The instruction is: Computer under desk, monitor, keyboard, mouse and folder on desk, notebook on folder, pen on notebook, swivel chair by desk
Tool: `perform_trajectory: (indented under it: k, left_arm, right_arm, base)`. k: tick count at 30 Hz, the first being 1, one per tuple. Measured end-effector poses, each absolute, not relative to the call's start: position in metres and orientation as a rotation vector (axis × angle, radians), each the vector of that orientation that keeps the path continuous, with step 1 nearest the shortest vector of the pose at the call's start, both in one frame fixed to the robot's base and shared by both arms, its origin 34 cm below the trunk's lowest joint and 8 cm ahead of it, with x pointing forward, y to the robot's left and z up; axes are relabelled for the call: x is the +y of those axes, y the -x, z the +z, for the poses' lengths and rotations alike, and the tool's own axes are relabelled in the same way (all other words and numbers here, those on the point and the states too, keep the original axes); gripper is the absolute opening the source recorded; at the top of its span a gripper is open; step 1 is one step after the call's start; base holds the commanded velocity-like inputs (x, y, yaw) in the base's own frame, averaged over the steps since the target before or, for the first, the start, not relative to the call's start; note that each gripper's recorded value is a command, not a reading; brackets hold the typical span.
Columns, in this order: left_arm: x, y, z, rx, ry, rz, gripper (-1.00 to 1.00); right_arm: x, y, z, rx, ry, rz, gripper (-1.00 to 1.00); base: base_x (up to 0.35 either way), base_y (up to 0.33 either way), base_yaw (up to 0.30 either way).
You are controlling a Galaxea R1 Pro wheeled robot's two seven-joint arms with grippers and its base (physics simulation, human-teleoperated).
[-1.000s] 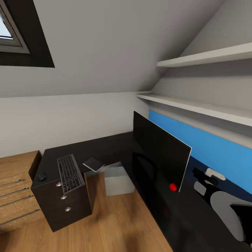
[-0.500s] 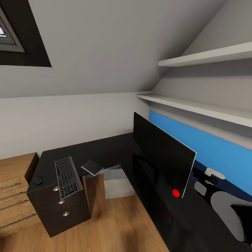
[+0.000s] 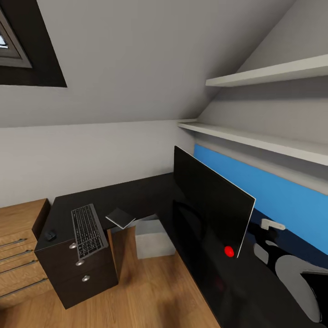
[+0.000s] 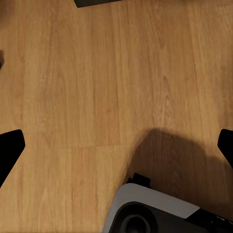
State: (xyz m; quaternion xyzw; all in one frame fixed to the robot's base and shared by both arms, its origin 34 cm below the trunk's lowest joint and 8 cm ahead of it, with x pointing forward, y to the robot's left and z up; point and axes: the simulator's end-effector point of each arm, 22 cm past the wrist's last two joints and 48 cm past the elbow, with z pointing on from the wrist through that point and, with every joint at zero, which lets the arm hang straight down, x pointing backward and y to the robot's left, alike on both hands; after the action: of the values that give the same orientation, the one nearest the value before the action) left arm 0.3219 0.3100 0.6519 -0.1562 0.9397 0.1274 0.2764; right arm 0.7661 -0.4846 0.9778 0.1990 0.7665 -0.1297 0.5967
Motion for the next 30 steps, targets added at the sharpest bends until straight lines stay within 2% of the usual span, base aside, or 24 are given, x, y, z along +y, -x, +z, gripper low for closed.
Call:
perform_trajectory:
  k: [17,30]
  left_arm:
    - [0.311,-0.322,0.652,2.524,0.419,0.343,1.00]
    - [0.311,-0.322,0.652,2.523,0.420,0.344,1.00]
  right_arm:
    - [-0.447,-0.768,0.960,1.840,-0.228,-0.281,1.00]
    - [-0.373,-0.763,0.925,1.904,-0.041,-0.190,1.00]
  base:
    - [0.000,0.000,0.000]
    - [0.000,0.000,0.000]
